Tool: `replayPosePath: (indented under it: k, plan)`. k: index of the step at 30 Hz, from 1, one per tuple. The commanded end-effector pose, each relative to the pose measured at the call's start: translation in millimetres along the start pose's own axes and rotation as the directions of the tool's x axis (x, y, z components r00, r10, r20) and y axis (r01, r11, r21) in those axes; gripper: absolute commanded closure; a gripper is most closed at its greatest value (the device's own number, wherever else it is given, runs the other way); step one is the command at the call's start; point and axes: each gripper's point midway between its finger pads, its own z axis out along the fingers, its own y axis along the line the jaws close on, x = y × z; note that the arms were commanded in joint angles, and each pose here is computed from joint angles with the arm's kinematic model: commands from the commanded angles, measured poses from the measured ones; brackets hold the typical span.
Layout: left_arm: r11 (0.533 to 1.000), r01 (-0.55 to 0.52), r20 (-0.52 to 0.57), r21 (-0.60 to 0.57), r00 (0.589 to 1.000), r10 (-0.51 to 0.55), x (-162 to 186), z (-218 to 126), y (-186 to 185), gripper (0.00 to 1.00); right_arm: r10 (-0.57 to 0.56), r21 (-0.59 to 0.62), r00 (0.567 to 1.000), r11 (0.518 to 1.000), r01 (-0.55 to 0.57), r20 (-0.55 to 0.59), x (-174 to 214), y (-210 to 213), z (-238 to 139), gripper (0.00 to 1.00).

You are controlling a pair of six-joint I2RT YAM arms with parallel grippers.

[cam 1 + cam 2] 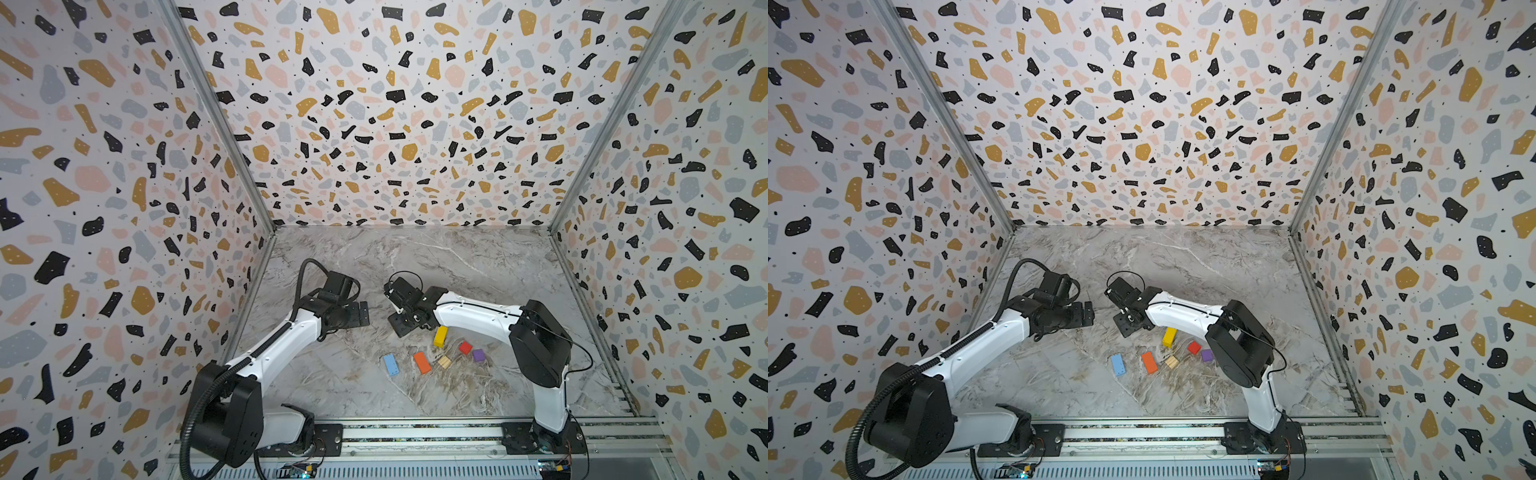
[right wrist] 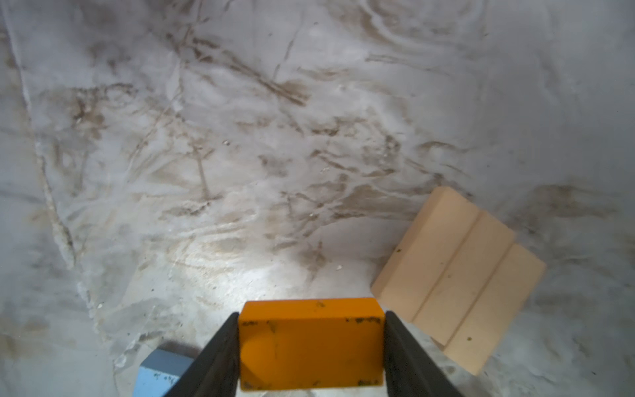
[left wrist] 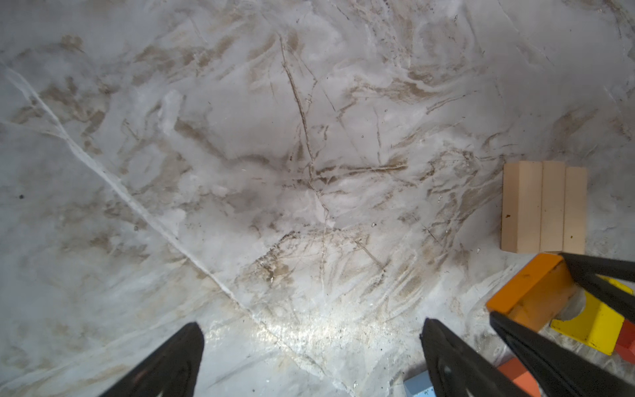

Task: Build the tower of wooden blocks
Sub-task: 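Lower the right gripper and close it on the orange block, then carry the orange block with the right gripper over the three wooden blocks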

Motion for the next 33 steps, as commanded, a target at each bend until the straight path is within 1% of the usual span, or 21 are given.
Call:
replayPosePath:
  k: [1, 7, 14, 23, 33]
  plan:
    - [1.000, -0.001, 0.004, 0.018, 1.000, 0.001, 0.3, 3.6, -1.5, 0.00, 0.124, 0.048, 0.992, 0.991, -0.126, 0.032, -16.7, -24.5, -27.6, 0.47]
    - [0.999, -0.021, 0.017, 0.043, 1.000, 0.021, -2.6, 2.7, -6.4, 0.00, 0.251, 0.077, 0.968, 0.965, -0.253, 0.027, -20.1, -55.8, -16.9, 0.47]
    - [0.998, -0.022, 0.013, 0.066, 1.000, 0.021, -2.8, 3.9, -10.7, 0.00, 0.334, 0.104, 0.942, 0.937, -0.334, 0.019, -18.5, -76.7, -1.3, 0.47]
    - [0.996, -0.017, -0.003, 0.088, 1.000, 0.018, 0.9, 9.0, -14.3, 0.00, 0.367, 0.104, 0.930, 0.925, -0.366, 0.007, -16.5, -79.0, 15.1, 0.47]
    - [0.995, -0.011, -0.008, 0.098, 1.000, 0.012, 3.3, 11.4, -15.0, 0.00, 0.375, 0.107, 0.927, 0.921, -0.375, 0.016, -17.5, -79.5, 17.3, 0.48]
